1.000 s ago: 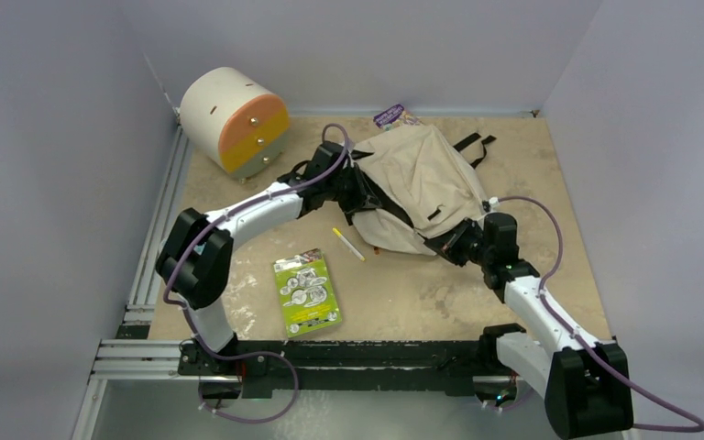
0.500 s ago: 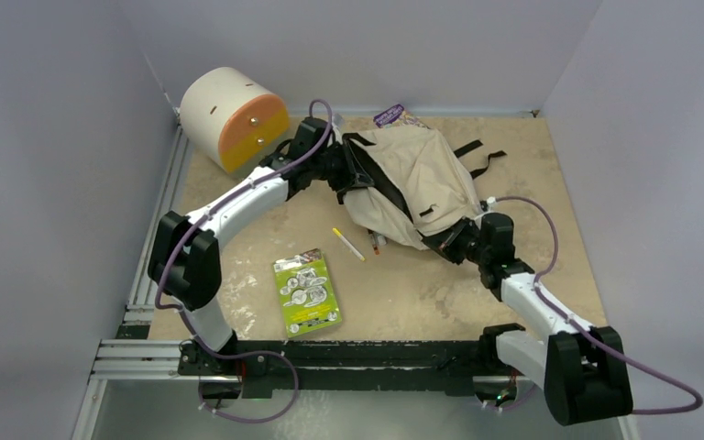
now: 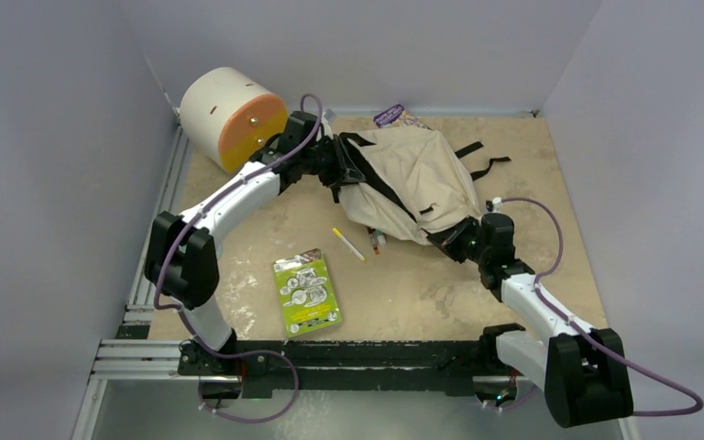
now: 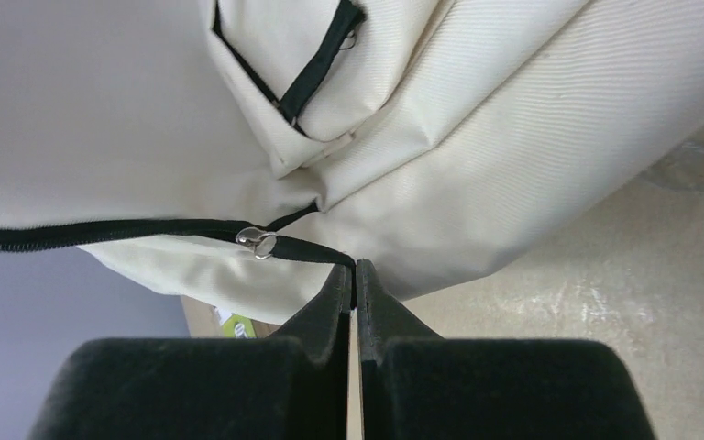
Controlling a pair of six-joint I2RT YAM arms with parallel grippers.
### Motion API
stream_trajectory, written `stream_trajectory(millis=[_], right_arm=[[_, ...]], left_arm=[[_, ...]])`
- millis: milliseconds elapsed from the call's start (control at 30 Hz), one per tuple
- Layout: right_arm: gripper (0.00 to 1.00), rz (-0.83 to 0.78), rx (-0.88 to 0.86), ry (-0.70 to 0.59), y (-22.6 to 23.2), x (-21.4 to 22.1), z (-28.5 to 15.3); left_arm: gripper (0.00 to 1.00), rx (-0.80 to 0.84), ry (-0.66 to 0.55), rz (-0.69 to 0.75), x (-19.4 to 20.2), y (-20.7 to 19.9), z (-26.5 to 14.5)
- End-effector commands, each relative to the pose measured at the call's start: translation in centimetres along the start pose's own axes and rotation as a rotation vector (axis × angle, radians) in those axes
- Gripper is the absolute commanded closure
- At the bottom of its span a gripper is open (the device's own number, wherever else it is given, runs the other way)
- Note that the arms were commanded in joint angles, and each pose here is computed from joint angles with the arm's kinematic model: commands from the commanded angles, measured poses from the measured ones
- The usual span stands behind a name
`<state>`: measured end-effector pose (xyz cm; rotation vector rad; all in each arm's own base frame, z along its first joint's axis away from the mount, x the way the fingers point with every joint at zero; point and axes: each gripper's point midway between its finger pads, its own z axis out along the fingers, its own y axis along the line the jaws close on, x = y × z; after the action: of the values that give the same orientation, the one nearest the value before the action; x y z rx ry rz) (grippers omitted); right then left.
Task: Pack the student bag
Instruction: Unzip the student bag at the center of the board.
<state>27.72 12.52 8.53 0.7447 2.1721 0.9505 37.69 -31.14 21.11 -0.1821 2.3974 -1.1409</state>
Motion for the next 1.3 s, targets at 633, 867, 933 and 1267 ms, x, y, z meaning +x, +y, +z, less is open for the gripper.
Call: stream_trajectory(millis=[633, 867, 933, 1267], right_arm=[[0.81, -0.127, 0.111, -0.049, -2.0, -1.5, -0.3], [0.37, -0.363, -0.070, -0.124, 4.6, -4.6, -2.2], [0.35, -0.404, -0.105, -0.132, 6.0, -5.2, -2.4], [0.35, -0.560, -0.262, -0.044, 15.9, -1.4, 1.3]], left_arm=[[1.00, 0.170, -0.023, 0.223, 0.0, 3.0, -3.9], [1.00, 0.109, 0.004, 0.251, 1.5, 6.0, -3.0], [1.00, 0.093, 0.011, 0.251, 1.6, 6.5, -2.8], [1.00, 0.019, 0.047, 0.267, 1.7, 8.7, -1.6]])
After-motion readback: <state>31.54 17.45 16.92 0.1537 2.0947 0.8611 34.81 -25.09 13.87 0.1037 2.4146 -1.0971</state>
